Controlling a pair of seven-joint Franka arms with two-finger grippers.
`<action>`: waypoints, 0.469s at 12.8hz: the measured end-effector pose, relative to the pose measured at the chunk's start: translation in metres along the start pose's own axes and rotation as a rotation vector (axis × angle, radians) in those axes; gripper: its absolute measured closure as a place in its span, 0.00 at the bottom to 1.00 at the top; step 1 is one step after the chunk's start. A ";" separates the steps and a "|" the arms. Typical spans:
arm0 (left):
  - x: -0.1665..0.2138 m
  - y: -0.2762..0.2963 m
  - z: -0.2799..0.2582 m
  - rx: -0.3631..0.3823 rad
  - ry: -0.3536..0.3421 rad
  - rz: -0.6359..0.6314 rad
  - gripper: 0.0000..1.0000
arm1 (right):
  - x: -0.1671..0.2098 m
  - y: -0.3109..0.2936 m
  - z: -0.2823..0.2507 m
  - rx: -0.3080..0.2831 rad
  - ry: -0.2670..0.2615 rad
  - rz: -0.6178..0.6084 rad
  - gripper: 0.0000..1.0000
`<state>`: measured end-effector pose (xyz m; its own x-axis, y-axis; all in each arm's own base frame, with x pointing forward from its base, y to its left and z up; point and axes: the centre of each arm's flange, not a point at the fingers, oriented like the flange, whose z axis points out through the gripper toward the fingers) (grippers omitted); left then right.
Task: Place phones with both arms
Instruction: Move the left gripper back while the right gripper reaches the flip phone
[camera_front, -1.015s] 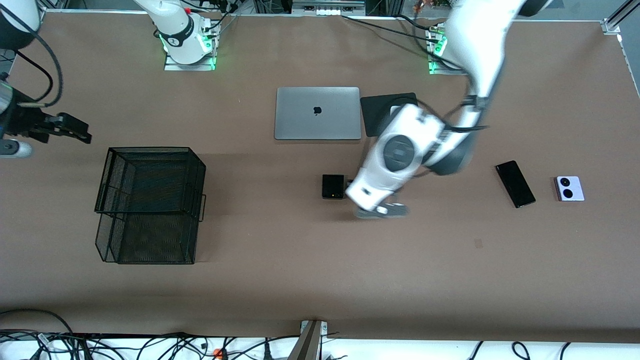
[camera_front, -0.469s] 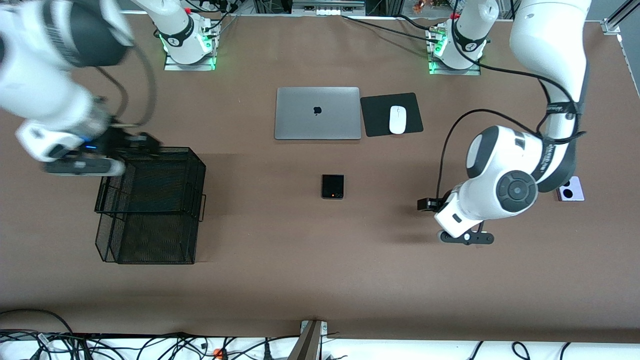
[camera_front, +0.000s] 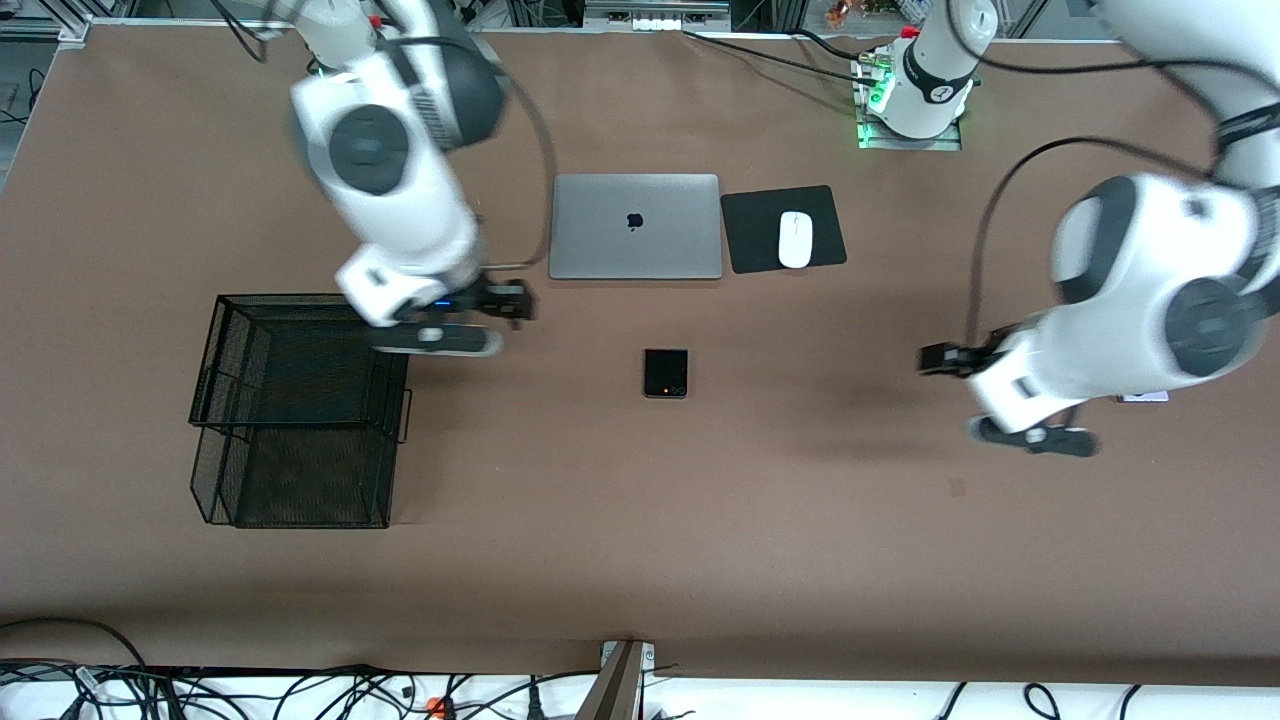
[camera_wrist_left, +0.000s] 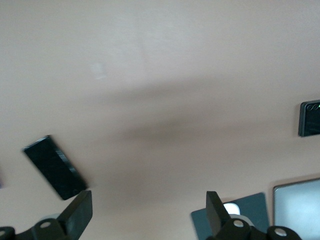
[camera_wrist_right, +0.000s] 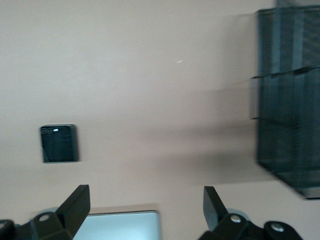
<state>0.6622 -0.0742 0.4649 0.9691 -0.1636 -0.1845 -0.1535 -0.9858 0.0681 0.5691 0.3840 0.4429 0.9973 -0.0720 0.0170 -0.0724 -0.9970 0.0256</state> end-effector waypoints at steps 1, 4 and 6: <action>-0.007 -0.018 -0.013 -0.002 0.017 0.011 0.00 | -0.008 -0.028 0.012 0.001 0.005 0.013 0.00; -0.029 -0.038 -0.050 0.014 0.066 0.016 0.00 | -0.032 -0.098 0.049 0.038 0.039 0.032 0.00; -0.045 -0.041 -0.071 0.060 0.091 0.008 0.00 | -0.049 -0.130 0.071 0.065 0.057 0.034 0.00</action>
<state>0.6382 -0.0237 0.5406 0.9809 -0.1698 -0.0944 -0.1696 -0.9855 0.0100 0.5307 0.5157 0.3675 0.9916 -0.1063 0.0740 -0.1035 -0.9938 -0.0404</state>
